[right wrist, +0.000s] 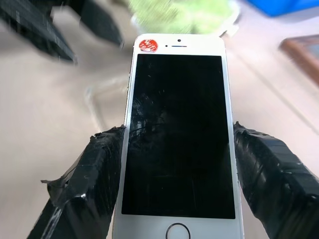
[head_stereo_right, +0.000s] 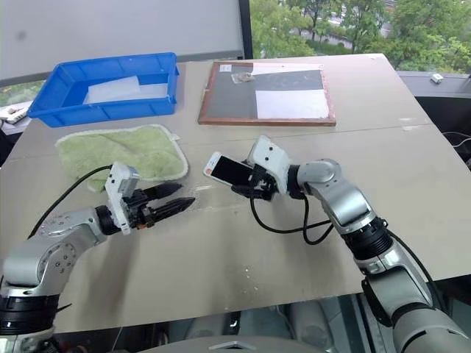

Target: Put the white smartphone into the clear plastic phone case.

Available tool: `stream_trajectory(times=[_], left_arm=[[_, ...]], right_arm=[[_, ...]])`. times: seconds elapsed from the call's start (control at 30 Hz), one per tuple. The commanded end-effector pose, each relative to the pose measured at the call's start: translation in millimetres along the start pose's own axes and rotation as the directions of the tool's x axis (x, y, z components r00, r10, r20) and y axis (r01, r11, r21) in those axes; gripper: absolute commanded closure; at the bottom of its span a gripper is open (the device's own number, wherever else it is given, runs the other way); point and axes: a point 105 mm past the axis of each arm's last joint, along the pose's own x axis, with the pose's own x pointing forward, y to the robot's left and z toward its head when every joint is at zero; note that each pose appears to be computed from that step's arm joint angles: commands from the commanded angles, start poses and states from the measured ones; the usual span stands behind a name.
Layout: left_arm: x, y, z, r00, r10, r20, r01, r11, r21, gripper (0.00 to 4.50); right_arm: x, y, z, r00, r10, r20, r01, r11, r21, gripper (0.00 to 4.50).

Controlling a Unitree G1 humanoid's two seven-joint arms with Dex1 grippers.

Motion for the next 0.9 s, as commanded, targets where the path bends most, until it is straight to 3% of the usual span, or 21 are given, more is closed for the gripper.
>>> stream_trajectory(times=[0.03, 0.17, 0.4, 0.63, 0.9], left_arm=[[-7.9, -2.0, 5.1, 0.997, -0.069, -0.022, 0.07, 0.996, 0.059, 1.13], [-16.1, -1.8, -2.4, 0.993, -0.098, -0.061, 0.101, 0.993, 0.061, 1.13], [-25.6, 0.9, -16.1, 0.993, -0.062, -0.098, 0.069, 0.995, 0.067, 1.13], [-32.6, 3.2, -26.2, 0.995, -0.012, -0.097, 0.019, 0.997, 0.07, 1.13], [-30.1, -1.5, -29.4, 0.997, 0.005, -0.073, -0.001, 0.998, 0.066, 1.13]], right_arm=[[3.4, 3.0, 11.9, 0.999, 0.055, 0.004, -0.054, 0.992, -0.118, 1.54], [10.5, -3.2, -0.4, 0.992, 0.089, -0.089, -0.107, 0.966, -0.235, 1.54], [31.7, -5.0, 2.0, 0.96, 0.191, -0.205, -0.26, 0.879, -0.4, 1.54], [48.1, 0.9, 0.7, 0.915, 0.26, -0.307, -0.375, 0.83, -0.413, 1.54], [52.3, -8.1, -9.0, 0.886, 0.233, -0.402, -0.392, 0.838, -0.38, 1.54]])
